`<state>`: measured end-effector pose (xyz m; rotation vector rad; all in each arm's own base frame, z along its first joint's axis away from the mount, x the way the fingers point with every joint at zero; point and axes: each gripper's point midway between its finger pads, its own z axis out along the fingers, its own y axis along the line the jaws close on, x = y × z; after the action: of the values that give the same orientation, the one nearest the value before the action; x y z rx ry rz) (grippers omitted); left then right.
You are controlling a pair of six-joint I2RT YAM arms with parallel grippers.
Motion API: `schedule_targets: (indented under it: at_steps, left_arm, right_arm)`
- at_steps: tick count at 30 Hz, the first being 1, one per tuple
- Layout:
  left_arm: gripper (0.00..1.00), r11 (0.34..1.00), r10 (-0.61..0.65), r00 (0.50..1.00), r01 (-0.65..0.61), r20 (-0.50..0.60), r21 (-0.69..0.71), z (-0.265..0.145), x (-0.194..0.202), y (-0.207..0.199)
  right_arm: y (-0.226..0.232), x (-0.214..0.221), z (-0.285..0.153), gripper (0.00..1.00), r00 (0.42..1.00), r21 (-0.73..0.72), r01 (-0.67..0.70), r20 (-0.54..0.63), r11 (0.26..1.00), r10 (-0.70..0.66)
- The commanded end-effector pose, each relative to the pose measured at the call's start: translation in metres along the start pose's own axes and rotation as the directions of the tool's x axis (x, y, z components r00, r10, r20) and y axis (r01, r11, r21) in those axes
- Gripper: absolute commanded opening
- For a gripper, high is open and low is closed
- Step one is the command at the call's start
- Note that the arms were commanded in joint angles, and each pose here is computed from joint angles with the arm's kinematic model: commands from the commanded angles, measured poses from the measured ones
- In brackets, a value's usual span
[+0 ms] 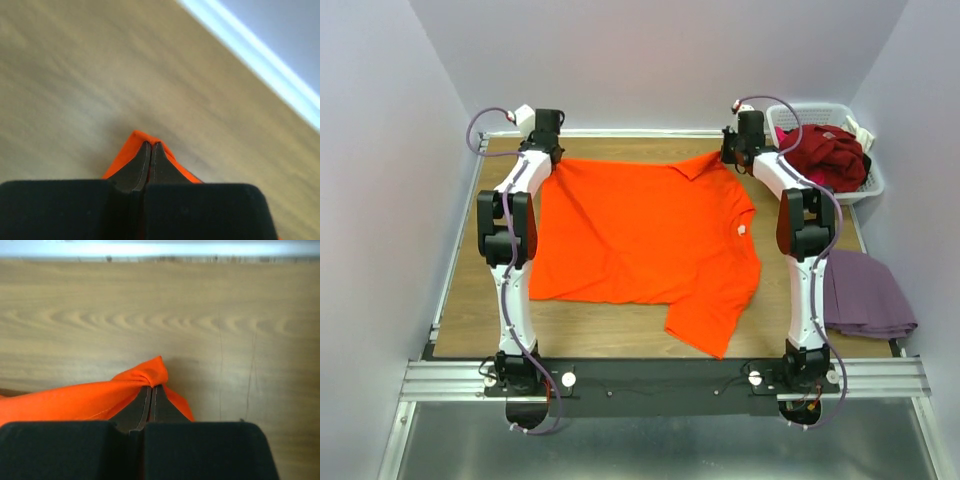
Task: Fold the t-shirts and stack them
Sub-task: Flatten out the tshirt, then fold the flattened tshirt in 1/3 of the way
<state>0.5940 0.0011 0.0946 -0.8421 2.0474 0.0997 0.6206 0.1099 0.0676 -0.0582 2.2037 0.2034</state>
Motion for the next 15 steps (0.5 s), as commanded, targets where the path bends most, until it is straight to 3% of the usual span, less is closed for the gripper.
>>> schedule_targets:
  at_steps: [1, 15]
  left_arm:
    - [0.0, 0.993, -0.013, 0.997, 0.004, 0.076, 0.118, 0.016, -0.04, -0.032]
    - [0.0, 0.98, -0.008, 0.999, -0.003, 0.053, 0.198, 0.042, -0.03, -0.041]
  right_arm:
    - [0.006, -0.052, 0.013, 0.01, 0.99, -0.027, -0.019, 0.139, 0.999, 0.023]
    - [0.004, -0.069, 0.035, 0.01, 0.981, -0.018, -0.007, 0.194, 1.0, 0.011]
